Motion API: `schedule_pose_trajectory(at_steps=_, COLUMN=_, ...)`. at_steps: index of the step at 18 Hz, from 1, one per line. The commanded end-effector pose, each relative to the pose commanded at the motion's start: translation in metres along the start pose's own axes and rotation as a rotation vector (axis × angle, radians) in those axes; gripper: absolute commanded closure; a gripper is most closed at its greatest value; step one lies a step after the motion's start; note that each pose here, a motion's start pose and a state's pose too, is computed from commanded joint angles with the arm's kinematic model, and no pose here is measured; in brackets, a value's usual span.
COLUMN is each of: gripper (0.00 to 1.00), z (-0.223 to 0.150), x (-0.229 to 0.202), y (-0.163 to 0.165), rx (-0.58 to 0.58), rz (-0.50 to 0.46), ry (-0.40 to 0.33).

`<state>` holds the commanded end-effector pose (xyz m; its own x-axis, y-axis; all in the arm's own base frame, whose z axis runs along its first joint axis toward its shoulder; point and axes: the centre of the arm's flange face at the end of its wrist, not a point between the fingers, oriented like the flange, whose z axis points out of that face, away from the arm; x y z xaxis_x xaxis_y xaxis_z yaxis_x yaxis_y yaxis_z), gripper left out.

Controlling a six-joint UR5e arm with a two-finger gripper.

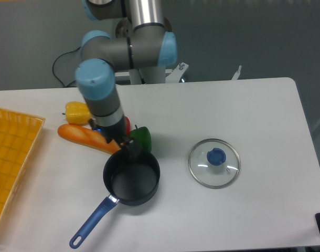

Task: Pick up the long bread
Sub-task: 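Swing the gripper over toward the orange bread beside the saucepan, then lower the gripper down to the bread's end near the yellow pepper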

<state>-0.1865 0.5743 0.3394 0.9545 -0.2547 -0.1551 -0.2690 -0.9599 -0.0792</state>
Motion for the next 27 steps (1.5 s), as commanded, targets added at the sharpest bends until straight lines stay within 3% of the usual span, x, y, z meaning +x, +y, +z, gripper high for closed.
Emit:
schedule_pose_trajectory(at_steps=9, gripper=0.0, z=-0.008, x=0.026, y=-0.026, rx=0.019, rz=-0.036, ry=-0.017)
schedule_pose_trajectory(at_steps=22, gripper=0.0, z=-0.01, x=0.053, y=-0.043, rx=0.039, rz=0.024, ry=-0.029)
schedule_pose_trajectory(at_steps=25, gripper=0.0, z=-0.001, x=0.074, y=-0.052, rx=0.004, rz=0.071, ry=-0.041)
schedule_pose_trajectory(at_steps=27, gripper=0.0, z=0.007, x=0.075, y=-0.054, rx=-0.021, rz=0.158, ry=-0.05)
